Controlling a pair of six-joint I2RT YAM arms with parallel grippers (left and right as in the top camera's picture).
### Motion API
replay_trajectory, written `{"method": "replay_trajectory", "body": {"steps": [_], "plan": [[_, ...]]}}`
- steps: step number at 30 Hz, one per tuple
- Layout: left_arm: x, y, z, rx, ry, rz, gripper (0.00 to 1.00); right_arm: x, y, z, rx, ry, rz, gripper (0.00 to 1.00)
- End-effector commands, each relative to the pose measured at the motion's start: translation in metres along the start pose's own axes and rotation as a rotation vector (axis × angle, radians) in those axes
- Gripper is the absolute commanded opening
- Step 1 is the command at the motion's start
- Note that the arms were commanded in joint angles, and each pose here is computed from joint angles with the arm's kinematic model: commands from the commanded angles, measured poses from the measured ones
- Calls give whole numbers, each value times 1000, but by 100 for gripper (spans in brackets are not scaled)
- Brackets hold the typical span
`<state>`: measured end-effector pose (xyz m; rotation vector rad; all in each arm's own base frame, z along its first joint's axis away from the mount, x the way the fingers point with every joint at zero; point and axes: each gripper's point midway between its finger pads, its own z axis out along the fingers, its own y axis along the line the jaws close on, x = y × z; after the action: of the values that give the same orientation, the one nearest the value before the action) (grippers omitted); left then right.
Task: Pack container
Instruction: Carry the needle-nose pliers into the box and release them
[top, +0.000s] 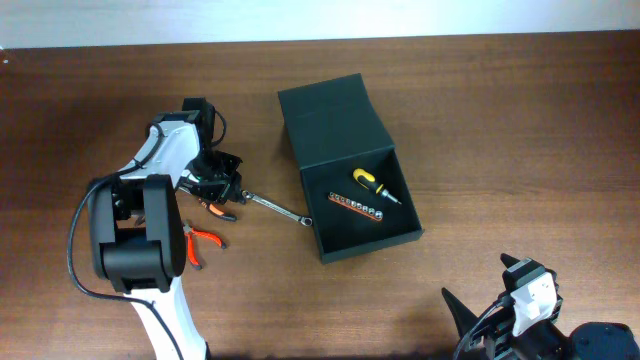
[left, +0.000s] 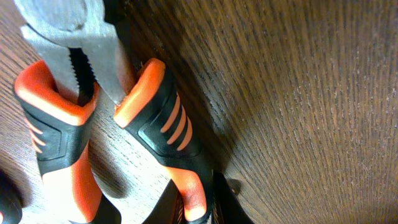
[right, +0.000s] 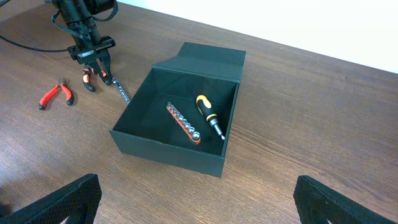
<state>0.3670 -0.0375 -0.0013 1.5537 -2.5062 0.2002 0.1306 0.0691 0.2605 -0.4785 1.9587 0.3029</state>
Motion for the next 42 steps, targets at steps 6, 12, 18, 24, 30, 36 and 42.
{"method": "replay_trajectory", "body": {"steps": [6, 12, 18, 24, 30, 36, 42], "plan": [[14, -15, -58, 145, -72, 79, 2, -1, -3, -1, 20, -9, 14, 99], [34, -22, -111, 255, -183, 156, 2, -1, -3, -1, 20, -9, 14, 99], [84, -43, -135, 325, -208, 332, 2, -1, -3, -1, 20, -9, 14, 99], [162, -71, -145, 375, -206, 570, 2, -1, -3, -1, 20, -9, 14, 99], [241, -83, -124, 360, -154, 759, 2, -1, -3, -1, 20, -9, 14, 99], [286, -90, -85, 304, -84, 855, 2, -1, -3, -1, 20, -9, 14, 99], [305, -85, -50, 238, -1, 883, 2, -1, -3, -1, 20, -9, 14, 99]]}}
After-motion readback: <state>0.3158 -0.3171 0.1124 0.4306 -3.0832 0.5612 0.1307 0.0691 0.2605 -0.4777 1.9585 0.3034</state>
